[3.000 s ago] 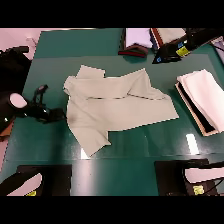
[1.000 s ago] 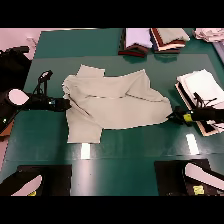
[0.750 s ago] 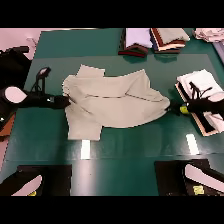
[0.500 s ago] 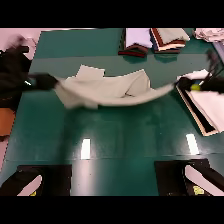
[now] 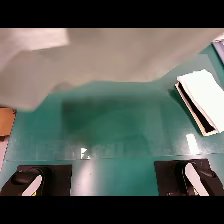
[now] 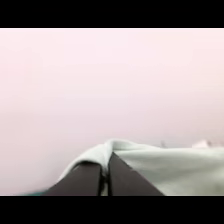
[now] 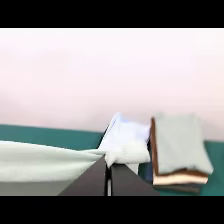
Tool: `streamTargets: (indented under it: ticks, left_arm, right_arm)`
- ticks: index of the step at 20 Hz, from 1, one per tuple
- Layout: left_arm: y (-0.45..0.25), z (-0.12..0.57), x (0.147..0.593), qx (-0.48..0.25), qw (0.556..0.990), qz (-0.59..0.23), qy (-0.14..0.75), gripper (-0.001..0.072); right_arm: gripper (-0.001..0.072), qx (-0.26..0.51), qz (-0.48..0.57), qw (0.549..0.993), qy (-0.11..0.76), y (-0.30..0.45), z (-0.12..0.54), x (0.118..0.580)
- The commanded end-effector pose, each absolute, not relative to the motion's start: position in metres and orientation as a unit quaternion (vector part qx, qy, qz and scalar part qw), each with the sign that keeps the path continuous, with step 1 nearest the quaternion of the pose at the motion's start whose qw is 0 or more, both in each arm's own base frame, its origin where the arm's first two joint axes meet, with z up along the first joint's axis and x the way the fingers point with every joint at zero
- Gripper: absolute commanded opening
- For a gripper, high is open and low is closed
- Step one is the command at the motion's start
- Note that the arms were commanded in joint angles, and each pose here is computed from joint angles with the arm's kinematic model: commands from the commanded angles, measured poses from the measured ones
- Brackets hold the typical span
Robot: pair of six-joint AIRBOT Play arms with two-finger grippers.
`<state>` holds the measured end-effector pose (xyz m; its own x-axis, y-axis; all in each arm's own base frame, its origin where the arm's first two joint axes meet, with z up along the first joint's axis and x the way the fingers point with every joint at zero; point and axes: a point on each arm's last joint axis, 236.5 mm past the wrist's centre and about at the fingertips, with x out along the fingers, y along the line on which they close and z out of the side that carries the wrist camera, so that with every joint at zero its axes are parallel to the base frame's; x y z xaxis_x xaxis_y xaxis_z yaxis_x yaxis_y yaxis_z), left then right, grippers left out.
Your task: Fold the shirts.
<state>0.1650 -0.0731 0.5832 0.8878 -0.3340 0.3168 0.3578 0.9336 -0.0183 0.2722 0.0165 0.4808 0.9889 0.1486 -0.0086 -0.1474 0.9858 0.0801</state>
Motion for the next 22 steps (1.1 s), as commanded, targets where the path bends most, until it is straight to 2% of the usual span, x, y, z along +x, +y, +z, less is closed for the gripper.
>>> streamTargets:
  ticks: [1, 4, 6, 9, 12, 14, 17, 20, 22]
  left_arm:
    - [-0.047, 0.6, 0.145, -0.041, 0.975, -0.129, -0.179, 0.0023]
    - [-0.033, 0.526, 0.216, -0.02, 0.997, -0.075, -0.022, 0.0024]
    - [-0.04, 0.462, 0.273, -0.01, 0.993, -0.071, 0.094, 0.0025]
    - [-0.059, 0.347, 0.358, -0.012, 0.965, -0.082, 0.25, 0.0025]
    - [-0.07, 0.222, 0.419, -0.011, 0.921, -0.079, 0.38, 0.0025]
    - [-0.073, 0.157, 0.447, -0.008, 0.898, -0.074, 0.434, 0.0025]
    - [-0.077, 0.088, 0.481, -0.008, 0.877, -0.069, 0.475, 0.0025]
    - [-0.079, 0.054, 0.501, -0.009, 0.873, -0.067, 0.483, 0.0025]
    - [-0.08, 0.055, 0.51, -0.01, 0.881, -0.067, 0.469, 0.0025]
  right_arm:
    - [0.0015, 0.008, 0.049, 0.999, 0.01, 0.017, 0.502, 0.245]
    - [0.0015, 0.031, 0.069, 0.995, 0.072, 0.012, 0.48, 0.269]
    - [0.0014, 0.052, 0.096, 0.985, 0.133, 0.01, 0.449, 0.297]
    - [0.0014, 0.068, 0.117, 0.955, 0.262, 0.009, 0.375, 0.347]
    - [0.0014, 0.029, 0.1, 0.901, 0.421, 0.009, 0.272, 0.395]
    - [0.0014, 0.009, 0.101, 0.861, 0.499, 0.019, 0.209, 0.422]
    - [0.0014, 0.021, 0.104, 0.819, 0.563, 0.032, 0.13, 0.461]
    - [0.0014, 0.046, 0.087, 0.812, 0.576, 0.026, 0.078, 0.496]
    - [0.0014, 0.056, 0.078, 0.816, 0.57, 0.02, 0.064, 0.51]
